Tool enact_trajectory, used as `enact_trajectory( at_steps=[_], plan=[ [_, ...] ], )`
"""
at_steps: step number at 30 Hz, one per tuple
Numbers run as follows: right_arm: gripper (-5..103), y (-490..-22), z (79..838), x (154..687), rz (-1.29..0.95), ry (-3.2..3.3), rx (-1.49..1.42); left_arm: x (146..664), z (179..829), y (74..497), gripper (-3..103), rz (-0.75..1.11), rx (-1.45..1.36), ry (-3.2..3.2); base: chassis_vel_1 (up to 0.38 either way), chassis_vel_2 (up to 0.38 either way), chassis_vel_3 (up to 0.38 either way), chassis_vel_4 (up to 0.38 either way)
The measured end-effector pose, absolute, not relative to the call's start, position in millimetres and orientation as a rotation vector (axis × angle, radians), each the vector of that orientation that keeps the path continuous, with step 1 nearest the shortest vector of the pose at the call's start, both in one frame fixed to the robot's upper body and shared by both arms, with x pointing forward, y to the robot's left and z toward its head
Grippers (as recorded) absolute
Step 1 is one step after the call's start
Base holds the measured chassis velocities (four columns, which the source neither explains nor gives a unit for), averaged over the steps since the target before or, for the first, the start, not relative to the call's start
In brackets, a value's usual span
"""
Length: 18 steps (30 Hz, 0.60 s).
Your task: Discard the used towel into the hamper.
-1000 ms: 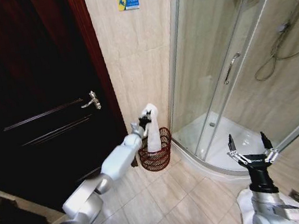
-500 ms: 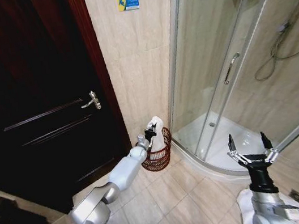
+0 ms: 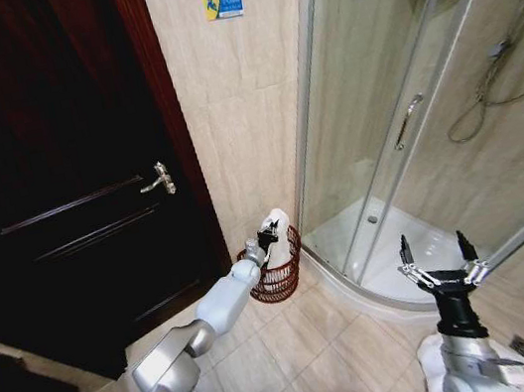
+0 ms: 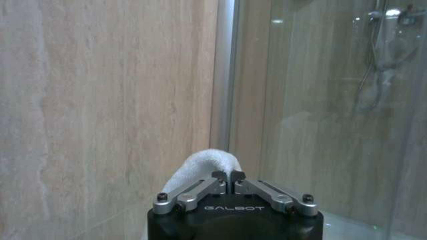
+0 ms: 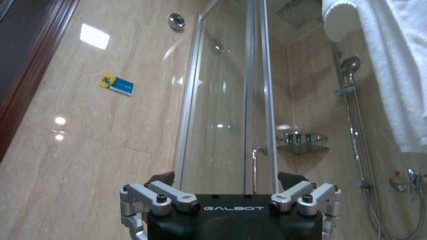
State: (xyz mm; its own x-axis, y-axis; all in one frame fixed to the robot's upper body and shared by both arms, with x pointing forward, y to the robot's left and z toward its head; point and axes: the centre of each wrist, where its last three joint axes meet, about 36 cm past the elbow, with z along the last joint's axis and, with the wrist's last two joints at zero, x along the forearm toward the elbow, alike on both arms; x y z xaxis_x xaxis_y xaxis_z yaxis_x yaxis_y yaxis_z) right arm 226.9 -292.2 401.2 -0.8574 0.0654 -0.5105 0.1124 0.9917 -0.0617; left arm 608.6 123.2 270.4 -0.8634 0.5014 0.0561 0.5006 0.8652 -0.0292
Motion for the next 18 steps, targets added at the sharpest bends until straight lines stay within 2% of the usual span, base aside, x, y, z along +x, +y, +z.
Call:
enact_trajectory(
  at_steps=[7,18],
  plan=[
    [100,-292,401,227,-0.121,2.604,0.125,595,246,131,2,-0.136,-0.795,-2.872,-0.053,0.052,0.044,-0.051],
    [100,-292,401,227,-0.121,2.604,0.125,570,218,124,2,-0.27,-0.824,-2.731,0.0,0.0,0.0,0.0]
  ],
)
